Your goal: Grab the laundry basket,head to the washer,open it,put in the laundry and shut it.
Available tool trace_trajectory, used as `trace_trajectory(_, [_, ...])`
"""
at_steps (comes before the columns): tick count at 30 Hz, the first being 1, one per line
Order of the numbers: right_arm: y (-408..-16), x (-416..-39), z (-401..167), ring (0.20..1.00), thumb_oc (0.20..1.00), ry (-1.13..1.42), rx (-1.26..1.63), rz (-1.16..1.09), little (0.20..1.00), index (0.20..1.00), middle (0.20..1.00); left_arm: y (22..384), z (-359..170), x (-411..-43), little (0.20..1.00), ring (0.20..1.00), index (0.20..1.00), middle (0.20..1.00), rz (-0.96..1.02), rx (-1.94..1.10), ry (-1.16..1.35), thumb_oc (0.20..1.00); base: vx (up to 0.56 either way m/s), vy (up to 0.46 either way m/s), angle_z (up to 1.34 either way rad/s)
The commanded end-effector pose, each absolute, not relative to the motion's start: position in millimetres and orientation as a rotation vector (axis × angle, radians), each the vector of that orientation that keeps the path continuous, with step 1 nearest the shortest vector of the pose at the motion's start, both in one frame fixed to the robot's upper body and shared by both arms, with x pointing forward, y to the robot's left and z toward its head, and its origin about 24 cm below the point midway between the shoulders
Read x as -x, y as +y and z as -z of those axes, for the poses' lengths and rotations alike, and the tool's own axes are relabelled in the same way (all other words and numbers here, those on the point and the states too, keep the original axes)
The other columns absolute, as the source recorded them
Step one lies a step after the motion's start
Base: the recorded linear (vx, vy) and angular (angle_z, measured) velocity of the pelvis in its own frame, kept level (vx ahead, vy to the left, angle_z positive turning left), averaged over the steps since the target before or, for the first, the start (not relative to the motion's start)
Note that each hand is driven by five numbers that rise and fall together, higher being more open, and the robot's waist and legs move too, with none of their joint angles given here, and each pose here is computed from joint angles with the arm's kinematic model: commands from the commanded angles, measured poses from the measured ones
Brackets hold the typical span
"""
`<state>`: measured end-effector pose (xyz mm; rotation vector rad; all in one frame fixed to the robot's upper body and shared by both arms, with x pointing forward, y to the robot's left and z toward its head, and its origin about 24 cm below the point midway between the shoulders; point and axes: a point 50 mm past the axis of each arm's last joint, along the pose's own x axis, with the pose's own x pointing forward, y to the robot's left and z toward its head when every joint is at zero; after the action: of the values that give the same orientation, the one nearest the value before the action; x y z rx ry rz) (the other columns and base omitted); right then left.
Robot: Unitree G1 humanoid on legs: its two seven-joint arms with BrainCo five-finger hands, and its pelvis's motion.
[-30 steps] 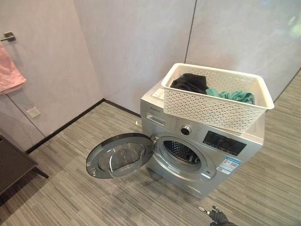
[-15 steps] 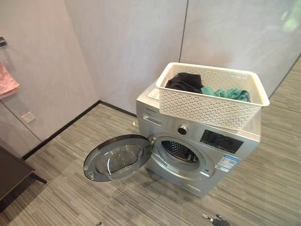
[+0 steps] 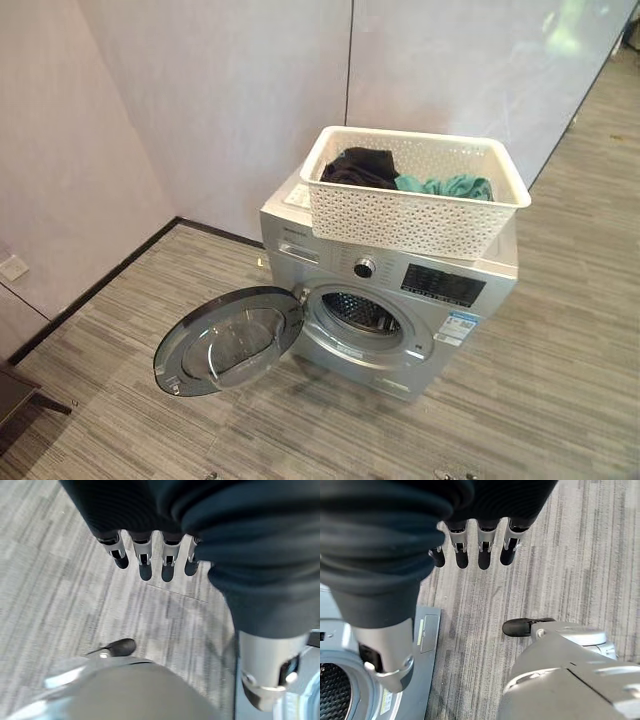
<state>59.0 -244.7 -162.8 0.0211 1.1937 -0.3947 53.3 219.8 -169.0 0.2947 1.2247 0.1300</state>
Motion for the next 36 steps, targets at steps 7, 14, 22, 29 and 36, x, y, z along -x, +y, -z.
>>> trace_trajectory(7, [-252, -90, 155, 1.0, 1.0, 1.1, -0.03, 0.431, 1.0, 1.0, 1.0, 224, 165, -81, 1.0, 1.0, 1.0, 1.0, -0.099, -0.344, 1.166, 1.0, 0.03, -0.04, 0.0])
trace_trajectory(14, [-258, -95, 152, 1.0, 1.0, 1.062, -0.064, 0.469, 1.0, 1.0, 1.0, 226, 162, -89, 1.0, 1.0, 1.0, 1.0, -0.098, -0.35, 1.143, 1.0, 0.03, -0.085, -0.01])
trace_trajectory(22, [-264, -110, 144, 1.0, 1.0, 0.959, -0.113, 0.495, 1.0, 1.0, 1.0, 229, 158, -101, 1.0, 1.0, 1.0, 1.0, -0.118, -0.331, 1.093, 1.0, 0.03, -0.179, -0.15])
trace_trajectory(29, [-268, -117, 140, 1.0, 1.0, 0.928, -0.13, 0.529, 1.0, 1.0, 1.0, 222, 152, -122, 1.0, 1.0, 1.0, 1.0, -0.144, -0.271, 1.004, 1.0, 0.09, 0.087, 0.02])
trace_trajectory(36, [-261, -115, 143, 1.0, 1.0, 0.922, -0.222, 0.562, 1.0, 1.0, 1.0, 227, 157, -106, 1.0, 1.0, 1.0, 1.0, -0.131, -0.297, 1.086, 1.0, 0.26, 0.296, -0.29])
